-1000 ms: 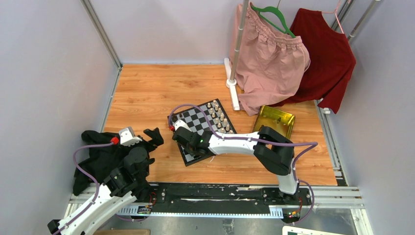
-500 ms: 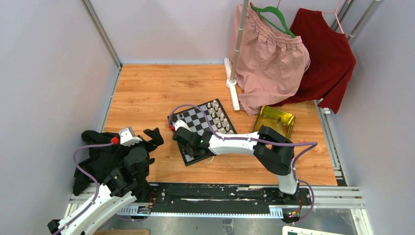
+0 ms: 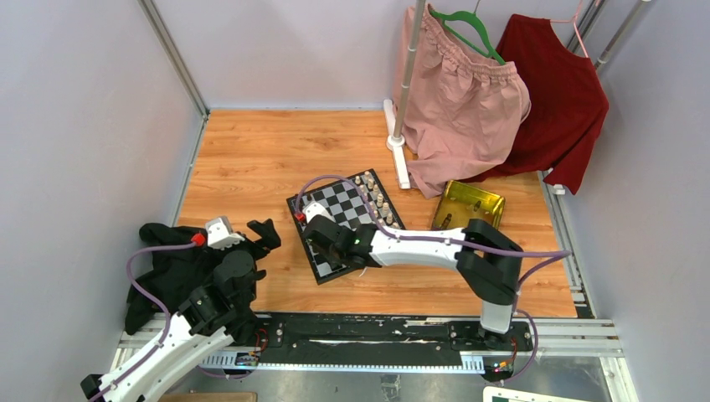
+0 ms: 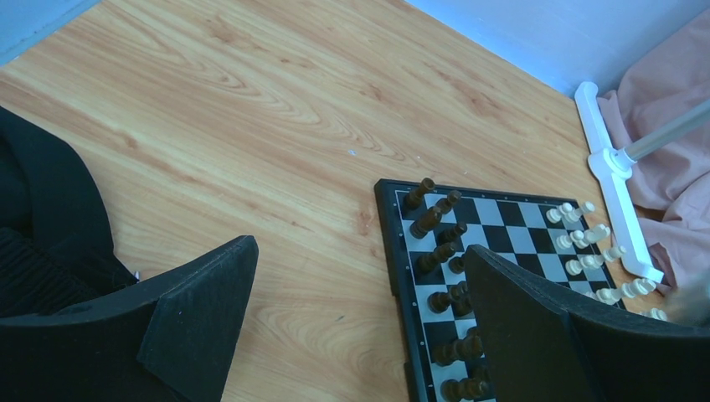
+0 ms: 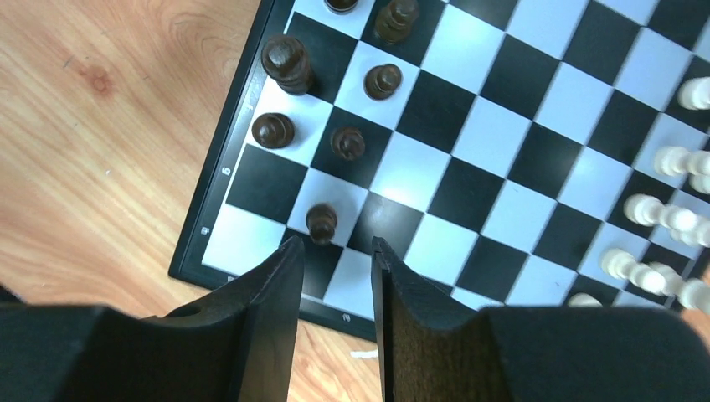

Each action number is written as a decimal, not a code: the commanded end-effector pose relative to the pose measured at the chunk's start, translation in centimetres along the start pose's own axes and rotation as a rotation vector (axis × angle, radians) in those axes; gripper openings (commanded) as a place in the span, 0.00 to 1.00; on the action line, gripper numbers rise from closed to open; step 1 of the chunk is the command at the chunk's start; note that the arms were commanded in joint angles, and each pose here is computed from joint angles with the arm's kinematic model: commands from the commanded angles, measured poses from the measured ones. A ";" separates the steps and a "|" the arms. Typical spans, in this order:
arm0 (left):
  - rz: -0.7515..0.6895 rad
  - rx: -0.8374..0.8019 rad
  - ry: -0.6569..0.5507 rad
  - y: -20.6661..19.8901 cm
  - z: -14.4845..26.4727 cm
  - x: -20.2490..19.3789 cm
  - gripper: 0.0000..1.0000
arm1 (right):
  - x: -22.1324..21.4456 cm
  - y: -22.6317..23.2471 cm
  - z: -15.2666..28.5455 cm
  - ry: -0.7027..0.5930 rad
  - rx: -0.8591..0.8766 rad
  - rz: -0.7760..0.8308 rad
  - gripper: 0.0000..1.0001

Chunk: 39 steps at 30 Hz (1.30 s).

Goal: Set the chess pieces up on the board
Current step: Place the chess piece on the chessboard, then pick up the chess piece from the storage box.

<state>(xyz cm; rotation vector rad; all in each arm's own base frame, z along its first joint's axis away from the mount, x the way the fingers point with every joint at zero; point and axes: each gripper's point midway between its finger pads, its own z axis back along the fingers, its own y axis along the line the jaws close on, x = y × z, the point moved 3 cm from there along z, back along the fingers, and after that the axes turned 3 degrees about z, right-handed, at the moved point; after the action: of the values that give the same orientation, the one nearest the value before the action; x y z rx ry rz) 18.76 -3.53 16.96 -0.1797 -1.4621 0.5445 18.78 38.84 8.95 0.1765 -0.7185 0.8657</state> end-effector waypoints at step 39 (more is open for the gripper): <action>0.015 -0.022 0.007 -1.7 -1.0 -1.1 1.00 | -17.8 -36.5 10.6 0.054 -0.816 -0.942 0.64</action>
<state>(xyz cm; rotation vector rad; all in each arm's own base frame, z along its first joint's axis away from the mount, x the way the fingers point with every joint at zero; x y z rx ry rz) 19.87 -5.19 16.47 -0.2012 -1.4454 0.5154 32.12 0.04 11.81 -0.2726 -0.7794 -0.3100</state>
